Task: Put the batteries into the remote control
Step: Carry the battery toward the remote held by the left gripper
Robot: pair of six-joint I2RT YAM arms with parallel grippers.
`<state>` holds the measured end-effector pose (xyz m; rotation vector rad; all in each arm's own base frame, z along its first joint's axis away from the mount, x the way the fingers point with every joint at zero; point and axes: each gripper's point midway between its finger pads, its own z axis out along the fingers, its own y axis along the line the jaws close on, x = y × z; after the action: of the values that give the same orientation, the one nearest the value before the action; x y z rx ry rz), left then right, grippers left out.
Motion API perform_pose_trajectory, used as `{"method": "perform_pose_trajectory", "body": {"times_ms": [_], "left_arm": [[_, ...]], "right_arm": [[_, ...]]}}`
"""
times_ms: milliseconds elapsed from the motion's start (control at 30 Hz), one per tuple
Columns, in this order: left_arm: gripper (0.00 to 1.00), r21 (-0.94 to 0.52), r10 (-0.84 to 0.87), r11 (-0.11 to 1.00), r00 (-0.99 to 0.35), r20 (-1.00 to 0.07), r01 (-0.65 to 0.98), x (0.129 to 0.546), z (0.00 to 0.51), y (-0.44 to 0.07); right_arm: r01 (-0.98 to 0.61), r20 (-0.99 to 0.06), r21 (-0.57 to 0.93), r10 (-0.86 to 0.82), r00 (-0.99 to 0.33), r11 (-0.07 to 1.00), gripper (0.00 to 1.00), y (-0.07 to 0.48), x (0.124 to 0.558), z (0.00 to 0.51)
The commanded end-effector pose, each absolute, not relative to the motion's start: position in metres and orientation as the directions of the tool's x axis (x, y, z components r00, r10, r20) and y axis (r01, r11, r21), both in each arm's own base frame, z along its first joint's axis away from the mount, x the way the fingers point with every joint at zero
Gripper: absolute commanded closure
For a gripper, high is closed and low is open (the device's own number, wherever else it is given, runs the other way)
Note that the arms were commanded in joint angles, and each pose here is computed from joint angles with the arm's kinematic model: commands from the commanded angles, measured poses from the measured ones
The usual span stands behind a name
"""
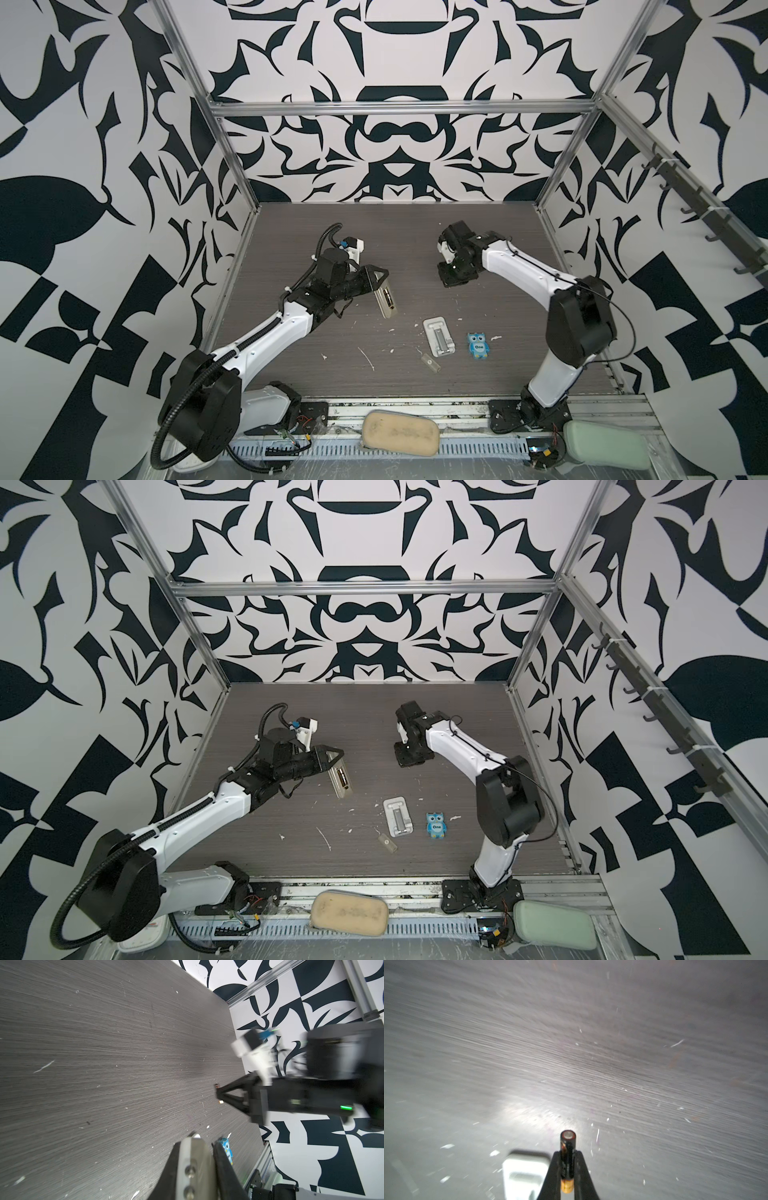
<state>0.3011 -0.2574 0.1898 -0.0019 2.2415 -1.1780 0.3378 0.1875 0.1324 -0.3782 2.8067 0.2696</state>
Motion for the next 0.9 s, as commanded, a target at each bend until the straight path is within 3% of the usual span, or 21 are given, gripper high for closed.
{"method": "perform_pose_trajectory", "body": {"times_ms": [0, 333, 567, 867], "left_arm": [[1.00, -0.782, -0.287, 0.552, -0.813, -0.506, 0.291, 0.313, 0.202, -0.267], [1.00, -0.836, -0.298, 0.425, -0.819, -0.491, 0.347, 0.331, 0.226, -0.285], [1.00, -0.874, -0.313, 0.319, -0.830, -0.462, 0.366, 0.331, 0.237, -0.295], [1.00, -0.882, -0.324, 0.298, -0.830, -0.453, 0.365, 0.333, 0.237, -0.294]], "right_arm": [[-0.368, -0.356, 0.194, -0.285, -0.890, 0.909, 1.00, 0.208, 0.316, 0.191], [-0.494, -0.292, 0.273, -0.418, -0.860, 0.825, 1.00, 0.270, 0.279, 0.255], [-0.514, -0.209, 0.312, -0.470, -0.857, 0.799, 1.00, 0.295, 0.266, 0.250], [-0.538, -0.152, 0.268, -0.516, -0.843, 0.799, 1.00, 0.300, 0.260, 0.242]]}}
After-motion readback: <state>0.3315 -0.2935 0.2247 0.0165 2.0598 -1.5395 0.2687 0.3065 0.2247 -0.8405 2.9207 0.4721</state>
